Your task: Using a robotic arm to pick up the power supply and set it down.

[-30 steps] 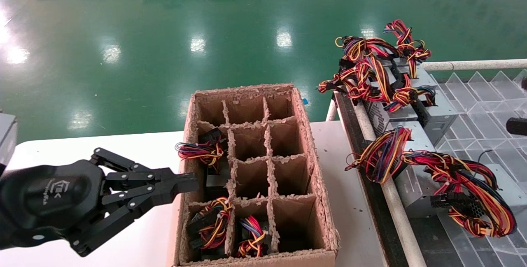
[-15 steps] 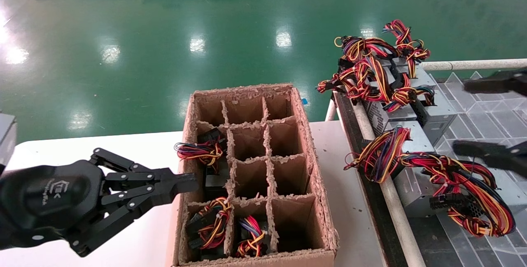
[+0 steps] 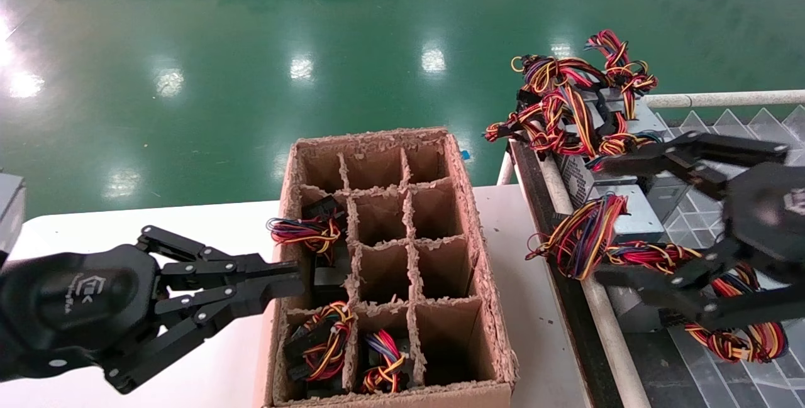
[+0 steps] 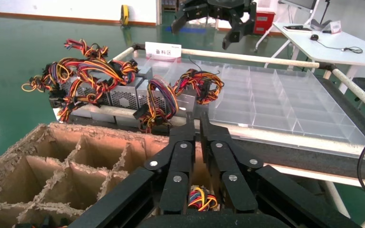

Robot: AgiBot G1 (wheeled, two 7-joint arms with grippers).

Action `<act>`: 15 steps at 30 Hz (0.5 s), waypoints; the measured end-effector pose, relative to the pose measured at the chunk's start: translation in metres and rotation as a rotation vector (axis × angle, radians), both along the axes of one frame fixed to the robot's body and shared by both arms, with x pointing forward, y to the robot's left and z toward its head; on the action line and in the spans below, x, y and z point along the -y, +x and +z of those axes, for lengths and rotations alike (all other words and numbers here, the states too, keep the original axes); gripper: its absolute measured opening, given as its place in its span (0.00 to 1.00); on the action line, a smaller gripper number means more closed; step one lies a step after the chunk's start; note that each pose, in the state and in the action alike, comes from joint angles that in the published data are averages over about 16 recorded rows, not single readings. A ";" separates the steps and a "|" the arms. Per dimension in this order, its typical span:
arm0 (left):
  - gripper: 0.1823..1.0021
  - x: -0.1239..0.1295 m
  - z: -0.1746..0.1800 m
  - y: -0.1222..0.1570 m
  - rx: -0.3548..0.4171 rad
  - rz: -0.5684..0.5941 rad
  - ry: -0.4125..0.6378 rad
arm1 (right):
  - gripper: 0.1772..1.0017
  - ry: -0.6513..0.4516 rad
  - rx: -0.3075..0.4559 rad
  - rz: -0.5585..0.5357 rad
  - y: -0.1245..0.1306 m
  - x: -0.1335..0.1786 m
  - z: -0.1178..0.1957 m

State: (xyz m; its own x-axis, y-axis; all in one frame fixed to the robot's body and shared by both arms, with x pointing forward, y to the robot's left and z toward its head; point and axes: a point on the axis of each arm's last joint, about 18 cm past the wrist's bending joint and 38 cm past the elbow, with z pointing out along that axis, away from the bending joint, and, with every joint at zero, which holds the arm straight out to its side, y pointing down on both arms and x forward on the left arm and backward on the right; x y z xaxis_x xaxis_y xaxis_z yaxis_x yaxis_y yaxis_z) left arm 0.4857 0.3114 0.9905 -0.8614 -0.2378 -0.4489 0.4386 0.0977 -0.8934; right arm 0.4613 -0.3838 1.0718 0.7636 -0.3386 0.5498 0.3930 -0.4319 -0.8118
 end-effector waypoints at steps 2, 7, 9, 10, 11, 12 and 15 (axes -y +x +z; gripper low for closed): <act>0.04 0.000 0.000 0.000 0.000 0.000 0.000 | 1.00 0.005 -0.002 0.025 0.003 -0.007 -0.004; 0.10 0.000 0.000 0.000 0.000 0.000 0.000 | 1.00 0.021 -0.006 0.087 0.008 -0.023 -0.016; 0.12 0.000 0.000 0.000 0.000 0.000 0.000 | 1.00 0.030 -0.007 0.111 0.010 -0.029 -0.021; 0.14 0.000 0.000 0.000 0.000 0.000 0.000 | 1.00 0.035 -0.008 0.123 0.011 -0.032 -0.023; 0.16 0.000 0.000 0.000 0.000 0.000 0.000 | 1.00 0.041 -0.009 0.135 0.012 -0.035 -0.026; 0.18 0.000 0.000 0.000 0.000 0.000 0.000 | 1.00 0.046 -0.010 0.146 0.012 -0.038 -0.028; 0.23 0.000 0.000 0.000 0.000 0.000 0.000 | 1.00 0.064 -0.012 0.179 0.014 -0.046 -0.036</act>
State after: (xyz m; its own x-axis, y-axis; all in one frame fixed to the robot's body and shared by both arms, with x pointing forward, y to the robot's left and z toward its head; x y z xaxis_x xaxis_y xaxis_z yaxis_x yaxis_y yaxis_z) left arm 0.4857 0.3114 0.9905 -0.8614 -0.2378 -0.4489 0.4386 0.0977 -0.8934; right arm 0.4752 -0.3374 1.0362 0.8212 -0.2307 0.5220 0.4492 -0.3029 -0.8405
